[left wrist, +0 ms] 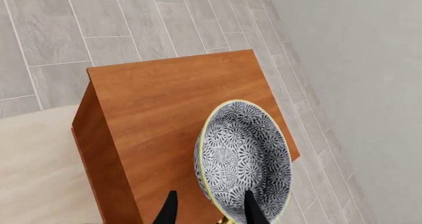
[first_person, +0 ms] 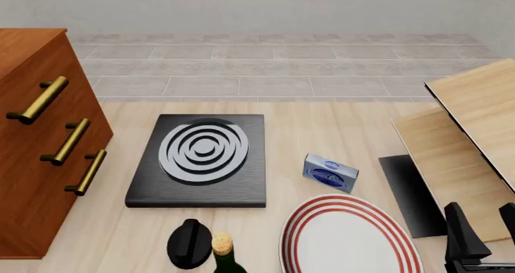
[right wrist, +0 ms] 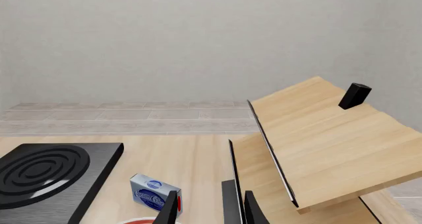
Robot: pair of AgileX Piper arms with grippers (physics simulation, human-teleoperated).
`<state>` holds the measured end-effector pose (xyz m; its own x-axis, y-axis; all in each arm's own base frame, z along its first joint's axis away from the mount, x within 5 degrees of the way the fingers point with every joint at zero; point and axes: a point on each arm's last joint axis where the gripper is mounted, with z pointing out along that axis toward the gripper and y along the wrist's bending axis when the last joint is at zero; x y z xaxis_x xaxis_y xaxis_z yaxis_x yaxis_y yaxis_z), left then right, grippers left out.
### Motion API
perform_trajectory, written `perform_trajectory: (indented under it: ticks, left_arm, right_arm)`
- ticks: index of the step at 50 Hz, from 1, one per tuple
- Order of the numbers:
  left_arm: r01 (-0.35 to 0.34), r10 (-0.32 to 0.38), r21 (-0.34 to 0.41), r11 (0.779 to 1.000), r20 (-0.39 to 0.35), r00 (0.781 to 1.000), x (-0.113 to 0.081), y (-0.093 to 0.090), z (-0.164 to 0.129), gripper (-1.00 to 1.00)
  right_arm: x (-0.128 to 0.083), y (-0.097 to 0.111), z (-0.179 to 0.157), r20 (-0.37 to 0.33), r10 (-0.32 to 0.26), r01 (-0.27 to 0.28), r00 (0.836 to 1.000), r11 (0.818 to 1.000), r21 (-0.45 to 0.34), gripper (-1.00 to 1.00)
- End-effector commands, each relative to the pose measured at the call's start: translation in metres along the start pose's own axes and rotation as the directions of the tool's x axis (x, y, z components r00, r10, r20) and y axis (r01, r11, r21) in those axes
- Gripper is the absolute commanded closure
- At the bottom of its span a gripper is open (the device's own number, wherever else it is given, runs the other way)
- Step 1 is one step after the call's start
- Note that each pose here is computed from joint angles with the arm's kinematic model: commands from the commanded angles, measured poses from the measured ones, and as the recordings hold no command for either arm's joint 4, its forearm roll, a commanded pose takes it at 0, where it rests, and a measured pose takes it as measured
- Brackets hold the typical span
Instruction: Put the bowl on the top of the cabinet.
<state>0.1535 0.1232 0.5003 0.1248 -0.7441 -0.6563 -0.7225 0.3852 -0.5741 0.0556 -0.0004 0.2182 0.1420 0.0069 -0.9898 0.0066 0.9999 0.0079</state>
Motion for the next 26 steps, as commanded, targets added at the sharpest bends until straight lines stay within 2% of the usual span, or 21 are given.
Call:
perform_trajectory:
  ticks: [1, 13, 16, 20, 26]
  left_arm:
    - [-0.001, 0.001, 0.037, 0.999, 0.025, 1.000, 0.003, 0.000, -0.026, -1.00]
    - [-0.016, 0.008, 0.114, 0.993, 0.065, 0.998, 0.014, 0.005, -0.074, -1.00]
    - [-0.032, 0.019, 0.155, 0.987, 0.087, 0.996, 0.018, 0.007, -0.096, -1.00]
    - [-0.033, 0.015, 0.180, 0.983, 0.099, 0.995, 0.022, 0.010, -0.113, -1.00]
    - [-0.070, 0.046, 0.242, 0.968, 0.102, 0.994, 0.035, 0.021, -0.142, -1.00]
  right_arm:
    - [0.000, 0.000, 0.000, 0.000, 0.000, 0.000, 1.000, 1.000, 0.000, -1.00]
    - [0.000, 0.000, 0.000, 0.000, 0.000, 0.000, 1.000, 1.000, 0.000, -1.00]
    - [0.000, 0.000, 0.000, 0.000, 0.000, 0.000, 1.000, 1.000, 0.000, -1.00]
    - [0.000, 0.000, 0.000, 0.000, 0.000, 0.000, 1.000, 1.000, 0.000, -1.00]
    - [0.000, 0.000, 0.000, 0.000, 0.000, 0.000, 1.000, 1.000, 0.000, -1.00]
